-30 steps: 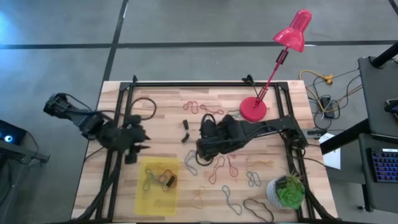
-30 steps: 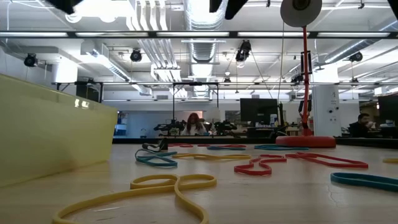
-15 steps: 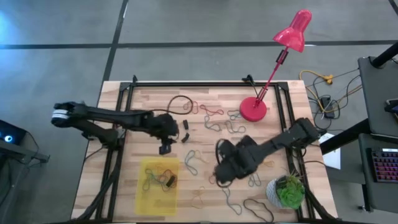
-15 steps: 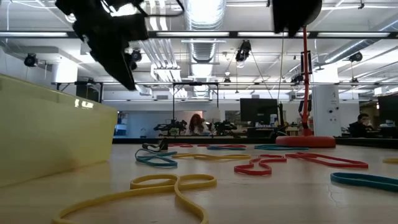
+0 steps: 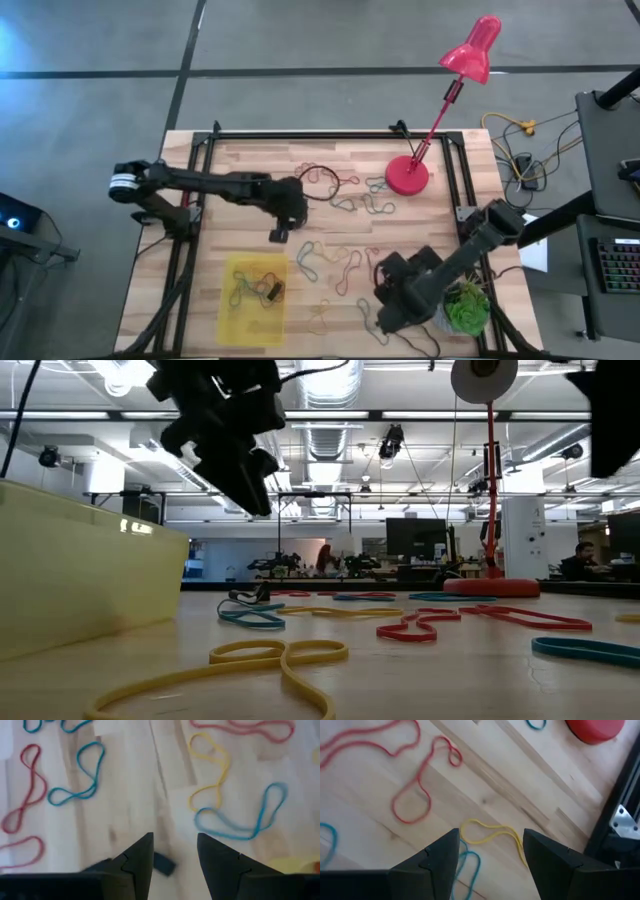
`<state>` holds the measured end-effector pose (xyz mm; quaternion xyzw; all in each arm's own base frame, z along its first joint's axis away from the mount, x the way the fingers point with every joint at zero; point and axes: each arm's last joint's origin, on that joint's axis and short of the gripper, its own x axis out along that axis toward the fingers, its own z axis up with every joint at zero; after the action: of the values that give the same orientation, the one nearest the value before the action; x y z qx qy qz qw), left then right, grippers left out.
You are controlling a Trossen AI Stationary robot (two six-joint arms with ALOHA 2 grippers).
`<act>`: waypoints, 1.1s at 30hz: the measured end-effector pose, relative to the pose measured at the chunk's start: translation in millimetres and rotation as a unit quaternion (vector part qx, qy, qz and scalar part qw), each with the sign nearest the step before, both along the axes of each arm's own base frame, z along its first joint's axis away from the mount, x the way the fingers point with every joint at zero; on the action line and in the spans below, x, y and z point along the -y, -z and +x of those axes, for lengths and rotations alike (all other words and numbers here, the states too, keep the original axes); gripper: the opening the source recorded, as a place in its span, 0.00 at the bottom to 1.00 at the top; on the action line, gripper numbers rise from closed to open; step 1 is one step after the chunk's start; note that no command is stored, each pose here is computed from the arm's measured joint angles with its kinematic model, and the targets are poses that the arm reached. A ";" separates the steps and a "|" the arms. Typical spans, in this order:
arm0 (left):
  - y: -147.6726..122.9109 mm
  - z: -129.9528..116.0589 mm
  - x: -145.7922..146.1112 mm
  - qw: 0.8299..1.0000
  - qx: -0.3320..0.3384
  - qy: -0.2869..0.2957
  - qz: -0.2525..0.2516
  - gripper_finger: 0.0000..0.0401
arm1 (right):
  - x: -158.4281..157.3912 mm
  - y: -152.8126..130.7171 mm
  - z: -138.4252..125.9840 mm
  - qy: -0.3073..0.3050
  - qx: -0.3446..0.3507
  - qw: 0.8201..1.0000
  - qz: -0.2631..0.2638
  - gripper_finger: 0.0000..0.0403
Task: Pick and place rubber bands into bin
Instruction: Put the black rubber band into the bin
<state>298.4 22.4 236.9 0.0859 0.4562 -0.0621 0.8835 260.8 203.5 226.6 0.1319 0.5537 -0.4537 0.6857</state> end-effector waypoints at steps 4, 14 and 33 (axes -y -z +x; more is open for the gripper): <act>9.3 6.0 -29.4 1.000 -0.019 0.008 -0.005 0.34 | -4.0 12.1 -11.2 0.007 -0.004 1.000 -0.015 0.51; 36.8 28.6 -54.9 0.991 -0.072 0.111 -0.029 0.34 | -10.3 24.1 -25.3 0.020 -0.014 1.000 -0.017 0.51; 63.9 36.1 -59.0 0.972 -0.158 0.172 -0.028 0.34 | -14.7 24.7 -28.5 0.016 -0.016 1.000 -0.010 0.51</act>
<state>334.5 81.4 173.0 0.1274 0.5665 -0.2389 0.7783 232.3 218.1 201.9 0.1262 0.5576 -0.4721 0.6710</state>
